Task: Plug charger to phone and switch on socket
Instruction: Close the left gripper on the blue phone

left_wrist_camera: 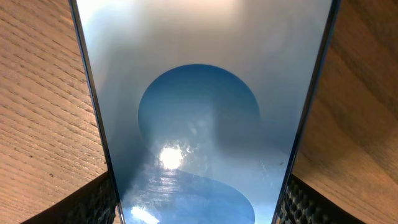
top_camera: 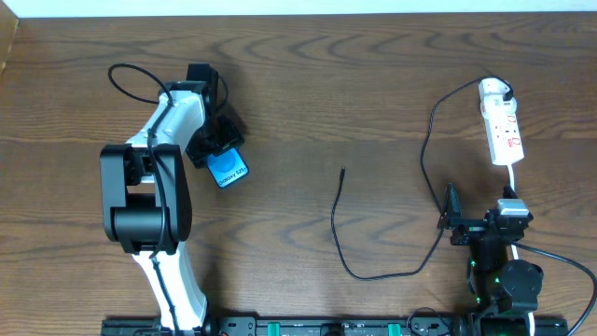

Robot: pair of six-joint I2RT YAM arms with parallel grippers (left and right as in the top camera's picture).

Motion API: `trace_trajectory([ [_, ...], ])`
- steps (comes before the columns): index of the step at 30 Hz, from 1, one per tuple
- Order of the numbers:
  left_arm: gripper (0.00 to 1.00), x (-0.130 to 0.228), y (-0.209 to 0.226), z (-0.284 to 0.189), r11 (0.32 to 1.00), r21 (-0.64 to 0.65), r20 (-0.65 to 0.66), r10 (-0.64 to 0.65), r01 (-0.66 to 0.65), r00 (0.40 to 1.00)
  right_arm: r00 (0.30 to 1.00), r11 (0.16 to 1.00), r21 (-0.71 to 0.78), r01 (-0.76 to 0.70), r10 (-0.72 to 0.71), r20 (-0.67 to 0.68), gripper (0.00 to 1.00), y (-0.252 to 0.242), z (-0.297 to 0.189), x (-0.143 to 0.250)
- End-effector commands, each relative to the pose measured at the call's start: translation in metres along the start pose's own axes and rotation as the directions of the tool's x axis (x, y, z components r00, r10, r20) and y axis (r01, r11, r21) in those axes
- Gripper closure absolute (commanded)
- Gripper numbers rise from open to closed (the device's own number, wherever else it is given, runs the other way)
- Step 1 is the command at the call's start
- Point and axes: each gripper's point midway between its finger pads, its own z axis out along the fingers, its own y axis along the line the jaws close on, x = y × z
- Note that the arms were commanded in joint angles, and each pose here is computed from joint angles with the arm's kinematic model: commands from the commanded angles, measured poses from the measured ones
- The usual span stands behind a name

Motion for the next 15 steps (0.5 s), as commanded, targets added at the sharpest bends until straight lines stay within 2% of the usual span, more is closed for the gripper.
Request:
trace_trajectory([
  [1,0.55,0.0015,0.0047,0.0097,1.0,-0.031,-0.017,-0.003,0.002,1.0,1.0,1.0,-0.017,0.013,-0.013,-0.001,0.01,0.0038,-0.0003,0.0006],
  [4,0.69,0.0014,0.0048,0.0097,1.0,-0.031,-0.017,-0.003,0.002,1.0,1.0,1.0,-0.017,0.013,-0.013,-0.001,0.01,0.0038,-0.0003,0.0007],
  [11,0.93,0.0034,0.0059,0.0096,0.999,-0.036,-0.025,-0.001,0.0,1.0,1.0,1.0,-0.017,0.013,-0.013,0.0,0.01,0.0038,-0.0003,0.0004],
  [15,0.93,0.0033,0.0077,0.0094,0.999,-0.045,-0.023,0.009,-0.01,1.0,1.0,1.0,-0.017,0.013,-0.013,-0.001,0.01,0.0038,-0.0003,0.0006],
])
